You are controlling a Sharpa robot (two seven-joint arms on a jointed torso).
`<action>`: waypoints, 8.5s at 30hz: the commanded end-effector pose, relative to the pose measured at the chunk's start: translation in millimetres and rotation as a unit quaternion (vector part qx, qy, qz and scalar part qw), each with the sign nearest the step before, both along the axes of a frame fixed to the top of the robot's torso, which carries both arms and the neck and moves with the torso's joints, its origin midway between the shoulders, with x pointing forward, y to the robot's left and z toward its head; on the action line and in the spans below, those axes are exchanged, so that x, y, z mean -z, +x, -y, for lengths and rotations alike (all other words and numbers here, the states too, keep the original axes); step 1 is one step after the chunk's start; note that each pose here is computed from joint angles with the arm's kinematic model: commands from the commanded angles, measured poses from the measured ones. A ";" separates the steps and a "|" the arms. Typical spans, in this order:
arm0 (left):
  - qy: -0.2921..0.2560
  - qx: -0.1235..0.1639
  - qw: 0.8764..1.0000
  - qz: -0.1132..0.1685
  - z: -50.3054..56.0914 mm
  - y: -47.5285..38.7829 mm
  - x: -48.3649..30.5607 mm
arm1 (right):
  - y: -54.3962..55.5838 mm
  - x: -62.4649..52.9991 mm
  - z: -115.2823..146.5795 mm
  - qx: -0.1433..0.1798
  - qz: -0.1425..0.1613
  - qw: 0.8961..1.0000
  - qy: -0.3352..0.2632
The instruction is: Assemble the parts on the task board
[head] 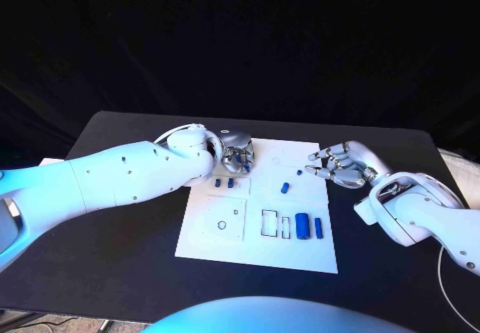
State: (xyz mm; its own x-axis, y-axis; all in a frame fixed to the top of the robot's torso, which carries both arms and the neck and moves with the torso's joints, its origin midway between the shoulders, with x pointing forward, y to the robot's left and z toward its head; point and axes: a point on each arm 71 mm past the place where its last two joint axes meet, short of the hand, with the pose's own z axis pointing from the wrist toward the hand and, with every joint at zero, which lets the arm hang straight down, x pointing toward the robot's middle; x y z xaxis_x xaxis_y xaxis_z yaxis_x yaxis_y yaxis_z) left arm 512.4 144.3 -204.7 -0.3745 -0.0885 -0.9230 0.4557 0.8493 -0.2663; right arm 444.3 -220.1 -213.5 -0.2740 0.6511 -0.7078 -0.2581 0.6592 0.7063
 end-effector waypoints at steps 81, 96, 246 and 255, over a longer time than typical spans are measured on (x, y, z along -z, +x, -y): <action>0.000 -0.053 0.996 -0.070 -49.3 2.3 2.2 | -0.9 0.0 0.9 -0.005 0.000 1.000 -0.003; -0.001 -0.059 0.996 -0.073 -52.7 3.6 3.1 | -0.7 0.2 1.7 -0.004 0.000 1.000 -0.003; -0.632 -0.220 0.708 -0.225 -91.1 -25.0 -24.2 | -25.3 -32.1 -122.6 -0.143 0.144 0.955 -0.214; -0.633 -0.216 0.708 -0.228 -87.0 -26.4 -24.8 | -45.4 -12.3 -155.0 -0.184 0.125 0.960 -0.170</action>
State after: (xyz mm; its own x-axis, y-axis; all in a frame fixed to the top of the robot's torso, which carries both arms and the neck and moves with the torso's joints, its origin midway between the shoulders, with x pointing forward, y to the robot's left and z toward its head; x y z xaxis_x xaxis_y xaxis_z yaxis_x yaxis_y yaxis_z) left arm 486.9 235.0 -181.3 -0.2744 -0.9421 0.1927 -0.1560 -0.1542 -0.9757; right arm 400.8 -68.4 -199.3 -0.2240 0.2441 -0.9435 -0.6363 0.6966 0.3313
